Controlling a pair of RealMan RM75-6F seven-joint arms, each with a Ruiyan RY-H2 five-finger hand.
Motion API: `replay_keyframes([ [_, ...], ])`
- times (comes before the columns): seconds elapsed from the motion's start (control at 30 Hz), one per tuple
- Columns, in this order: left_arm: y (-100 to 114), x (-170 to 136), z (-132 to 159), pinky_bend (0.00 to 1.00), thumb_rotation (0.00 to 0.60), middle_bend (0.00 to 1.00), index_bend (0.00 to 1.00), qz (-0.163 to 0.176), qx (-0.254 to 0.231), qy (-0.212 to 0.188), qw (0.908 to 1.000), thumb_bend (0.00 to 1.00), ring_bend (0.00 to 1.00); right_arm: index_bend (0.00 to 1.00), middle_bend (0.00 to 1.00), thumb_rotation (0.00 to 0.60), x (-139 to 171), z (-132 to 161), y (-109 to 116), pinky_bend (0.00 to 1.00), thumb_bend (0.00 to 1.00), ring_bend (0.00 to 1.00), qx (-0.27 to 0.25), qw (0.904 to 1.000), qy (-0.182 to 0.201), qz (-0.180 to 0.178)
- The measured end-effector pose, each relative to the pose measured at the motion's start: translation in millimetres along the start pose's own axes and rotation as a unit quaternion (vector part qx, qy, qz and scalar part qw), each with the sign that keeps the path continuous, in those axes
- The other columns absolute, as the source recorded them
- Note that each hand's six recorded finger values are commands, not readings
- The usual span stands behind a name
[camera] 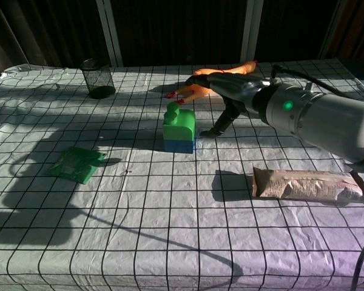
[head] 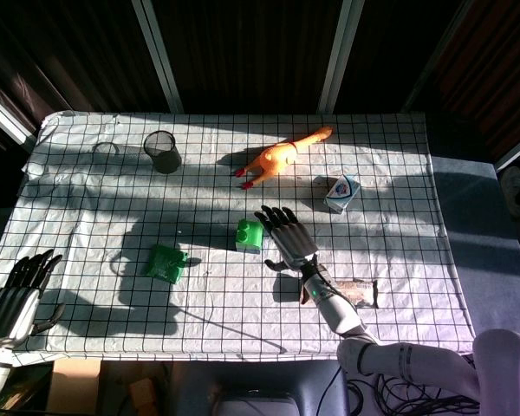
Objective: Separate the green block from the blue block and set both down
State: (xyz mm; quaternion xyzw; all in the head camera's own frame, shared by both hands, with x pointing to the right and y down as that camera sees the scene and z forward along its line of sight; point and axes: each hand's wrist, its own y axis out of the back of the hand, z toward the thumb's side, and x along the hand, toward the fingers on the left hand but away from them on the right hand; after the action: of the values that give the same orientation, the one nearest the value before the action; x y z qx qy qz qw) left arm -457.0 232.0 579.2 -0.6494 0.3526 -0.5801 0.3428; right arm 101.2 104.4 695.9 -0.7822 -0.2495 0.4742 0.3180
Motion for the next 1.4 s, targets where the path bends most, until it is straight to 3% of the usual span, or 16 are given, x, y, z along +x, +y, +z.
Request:
replay_keyframes([
  [0.37, 1.4, -0.6, -3.5, 0.00, 0.600, 0.00, 0.00, 0.002, -0.002, 0.005, 1.0000, 0.38, 0.00, 0.01, 0.00, 0.600, -28.3, 15.1, 2.8, 0.00, 0.17, 0.00, 0.003, 0.9996, -0.029, 0.003],
  [0.57, 1.9, 0.7, -3.6, 0.00, 0.600, 0.00, 0.00, 0.002, -0.001, 0.004, 1.0000, 0.37, 0.00, 0.13, 0.08, 0.600, -42.5, 21.6, -3.9, 0.00, 0.20, 0.00, 0.003, 0.9991, -0.041, 0.004],
  [1.0, 4.2, -0.8, -3.3, 0.00, 0.600, 0.00, 0.00, 0.007, -0.004, 0.001, 1.0000, 0.37, 0.00, 0.22, 0.17, 0.600, -53.5, 30.6, -26.4, 0.01, 0.23, 0.00, 0.009, 0.9982, -0.057, 0.017],
  [1.4, 4.3, -1.7, -2.9, 0.00, 0.600, 0.00, 0.00, 0.007, -0.005, -0.001, 1.0000, 0.37, 0.00, 0.41, 0.31, 0.600, -56.2, 31.2, -30.8, 0.07, 0.26, 0.10, 0.010, 0.9980, -0.063, 0.004],
])
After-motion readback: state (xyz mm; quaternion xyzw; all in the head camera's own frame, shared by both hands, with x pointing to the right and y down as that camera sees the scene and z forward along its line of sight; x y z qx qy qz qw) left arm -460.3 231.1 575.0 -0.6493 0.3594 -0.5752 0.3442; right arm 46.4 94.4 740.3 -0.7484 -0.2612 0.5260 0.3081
